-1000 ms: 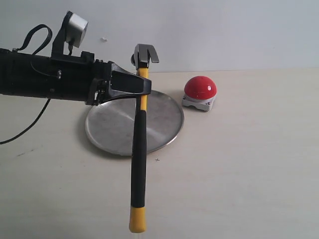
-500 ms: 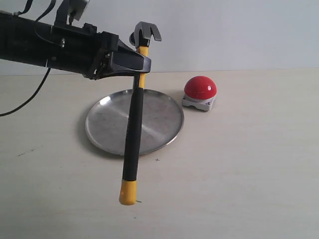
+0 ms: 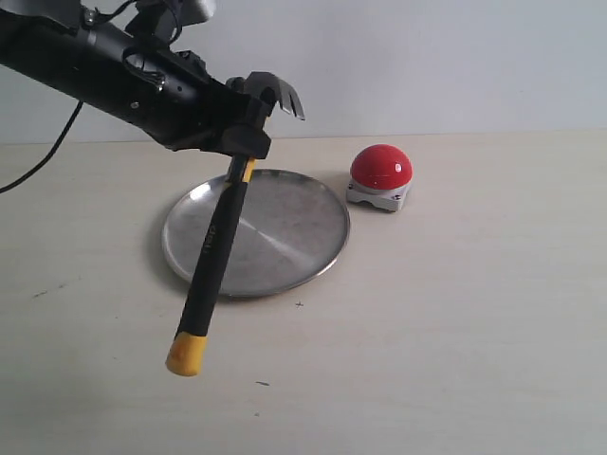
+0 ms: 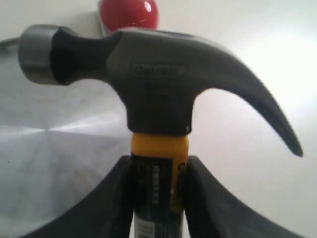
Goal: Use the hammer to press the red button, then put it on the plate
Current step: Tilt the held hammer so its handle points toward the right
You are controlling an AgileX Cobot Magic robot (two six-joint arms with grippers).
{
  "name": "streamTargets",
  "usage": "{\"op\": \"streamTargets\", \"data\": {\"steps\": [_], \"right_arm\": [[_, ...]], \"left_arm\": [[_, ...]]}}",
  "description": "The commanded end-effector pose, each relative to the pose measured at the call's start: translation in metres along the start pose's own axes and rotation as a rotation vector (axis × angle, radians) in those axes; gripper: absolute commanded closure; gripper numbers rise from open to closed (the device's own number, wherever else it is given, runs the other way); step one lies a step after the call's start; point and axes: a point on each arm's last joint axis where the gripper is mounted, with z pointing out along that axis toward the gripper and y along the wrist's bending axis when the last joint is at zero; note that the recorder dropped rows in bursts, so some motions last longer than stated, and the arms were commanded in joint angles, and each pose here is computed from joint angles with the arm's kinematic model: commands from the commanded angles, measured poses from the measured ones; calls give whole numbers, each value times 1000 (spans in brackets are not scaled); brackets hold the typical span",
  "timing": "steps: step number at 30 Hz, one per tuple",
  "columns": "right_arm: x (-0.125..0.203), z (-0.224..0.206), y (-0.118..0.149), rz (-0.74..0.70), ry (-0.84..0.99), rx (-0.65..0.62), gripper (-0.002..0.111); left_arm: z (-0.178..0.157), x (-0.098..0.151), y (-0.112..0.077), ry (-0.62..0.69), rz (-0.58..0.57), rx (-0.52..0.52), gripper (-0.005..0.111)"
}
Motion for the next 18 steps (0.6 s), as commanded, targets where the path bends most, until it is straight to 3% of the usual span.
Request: {"op": "streamTargets", "data": {"steps": [1, 9, 18], "right_arm": [[0, 0, 0, -8, -12, -1, 45], [0, 0, 0, -8, -12, -1, 45], [0, 0, 0, -13, -12, -1, 45]], "left_arm": [[-4, -14, -20, -121, -13, 39, 107], [-4, -15, -22, -128, 0, 61, 107], [0, -22, -20, -242, -69, -212, 107]]}}
